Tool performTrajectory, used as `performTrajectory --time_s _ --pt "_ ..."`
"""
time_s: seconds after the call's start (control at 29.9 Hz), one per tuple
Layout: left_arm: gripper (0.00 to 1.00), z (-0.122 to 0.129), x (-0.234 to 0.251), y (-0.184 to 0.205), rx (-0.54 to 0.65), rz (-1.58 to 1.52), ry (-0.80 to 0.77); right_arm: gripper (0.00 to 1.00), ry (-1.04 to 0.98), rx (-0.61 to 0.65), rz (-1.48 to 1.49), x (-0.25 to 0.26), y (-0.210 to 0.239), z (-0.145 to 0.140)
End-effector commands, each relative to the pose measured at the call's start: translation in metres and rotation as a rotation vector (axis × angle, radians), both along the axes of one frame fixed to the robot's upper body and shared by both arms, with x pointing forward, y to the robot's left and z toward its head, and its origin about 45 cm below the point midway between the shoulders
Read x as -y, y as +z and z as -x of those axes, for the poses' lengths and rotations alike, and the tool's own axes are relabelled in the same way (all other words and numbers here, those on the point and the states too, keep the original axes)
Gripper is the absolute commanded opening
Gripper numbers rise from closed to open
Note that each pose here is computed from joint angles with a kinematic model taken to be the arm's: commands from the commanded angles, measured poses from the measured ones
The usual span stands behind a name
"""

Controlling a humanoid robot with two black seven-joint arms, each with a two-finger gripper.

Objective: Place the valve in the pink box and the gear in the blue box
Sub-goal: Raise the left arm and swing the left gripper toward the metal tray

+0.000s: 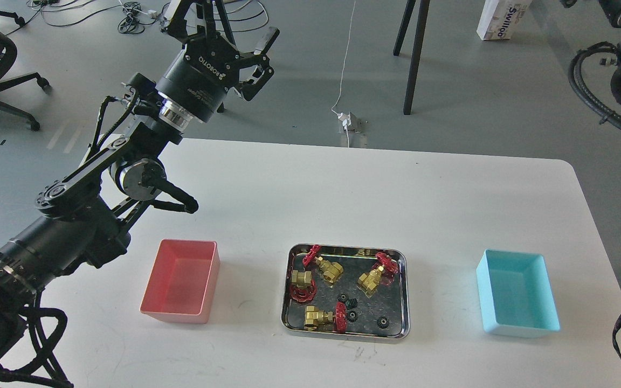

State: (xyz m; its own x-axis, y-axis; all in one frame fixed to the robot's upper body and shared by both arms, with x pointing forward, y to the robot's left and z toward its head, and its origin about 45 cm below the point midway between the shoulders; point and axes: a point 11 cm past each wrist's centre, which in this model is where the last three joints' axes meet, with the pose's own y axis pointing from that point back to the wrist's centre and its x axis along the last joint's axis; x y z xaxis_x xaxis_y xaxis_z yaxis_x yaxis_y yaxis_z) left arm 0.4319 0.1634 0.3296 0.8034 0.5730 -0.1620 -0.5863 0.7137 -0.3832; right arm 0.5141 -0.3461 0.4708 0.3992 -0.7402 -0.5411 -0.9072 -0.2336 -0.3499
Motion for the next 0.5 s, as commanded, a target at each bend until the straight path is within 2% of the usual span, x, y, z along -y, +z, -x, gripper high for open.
performTrajectory --time_s 0.0,0.13,0.2,0.37,0.47 --pt "1.00 -0.004 -0.007 0.026 0.087 -0.142 -0.024 1.00 0.008 0.015 0.003 -0.004 0.011 -0.001" --pt "1.00 -0.006 0.004 0.063 0.206 -0.352 -0.089 1.00 0.005 0.002 0.002 -0.003 0.004 -0.001" --pt "1.00 0.007 0.031 0.067 0.279 -0.513 -0.196 1.00 0.007 -0.005 -0.006 -0.005 0.000 -0.002" --pt "1.00 0.058 0.082 0.042 0.486 -0.925 -0.508 1.00 -0.033 -0.018 -0.010 -0.001 0.008 -0.003" --pt "1.00 0.083 0.090 0.020 0.584 -1.117 -0.661 1.00 -0.057 -0.015 -0.014 0.008 0.014 -0.002"
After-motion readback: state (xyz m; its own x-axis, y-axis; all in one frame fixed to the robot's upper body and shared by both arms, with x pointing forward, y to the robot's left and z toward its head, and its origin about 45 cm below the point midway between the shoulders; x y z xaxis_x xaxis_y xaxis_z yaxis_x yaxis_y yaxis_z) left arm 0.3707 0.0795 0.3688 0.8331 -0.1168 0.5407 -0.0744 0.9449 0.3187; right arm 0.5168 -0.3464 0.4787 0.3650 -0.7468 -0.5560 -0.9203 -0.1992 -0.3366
